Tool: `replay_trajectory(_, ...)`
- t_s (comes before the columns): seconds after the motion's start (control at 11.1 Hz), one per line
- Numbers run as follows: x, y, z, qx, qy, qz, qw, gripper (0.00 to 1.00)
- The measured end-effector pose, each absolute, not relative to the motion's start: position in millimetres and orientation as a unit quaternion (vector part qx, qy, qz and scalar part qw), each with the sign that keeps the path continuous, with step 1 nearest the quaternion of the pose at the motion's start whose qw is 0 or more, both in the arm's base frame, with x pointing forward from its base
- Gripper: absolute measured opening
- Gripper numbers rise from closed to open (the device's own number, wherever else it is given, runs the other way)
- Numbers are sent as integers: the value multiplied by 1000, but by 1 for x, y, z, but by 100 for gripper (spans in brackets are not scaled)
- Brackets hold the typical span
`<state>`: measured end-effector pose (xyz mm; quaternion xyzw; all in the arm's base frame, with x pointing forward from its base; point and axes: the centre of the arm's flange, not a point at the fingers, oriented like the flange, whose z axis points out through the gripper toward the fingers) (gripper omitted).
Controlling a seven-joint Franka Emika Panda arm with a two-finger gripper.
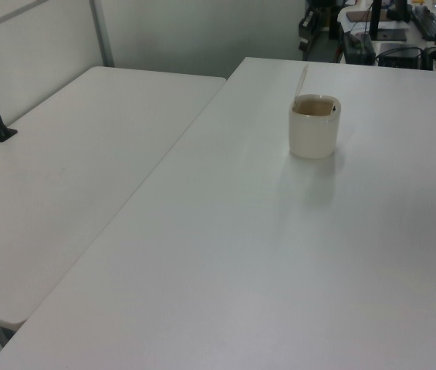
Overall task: Close the trash bin
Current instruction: 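Move the gripper down toward the open lid of the cream bin, then push the raised lid down onto the bin opening with the gripper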
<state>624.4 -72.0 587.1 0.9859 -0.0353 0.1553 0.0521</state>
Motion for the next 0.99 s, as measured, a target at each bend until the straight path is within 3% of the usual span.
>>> replay_trajectory(0.36, 645, -81, 564, 981, -38, 180, 55, 1)
replay_trajectory(0.81, 654, -82, 535, 985, -37, 157, 55, 1)
replay_trajectory(0.99, 647, -83, 522, 992, -15, 111, 55, 1)
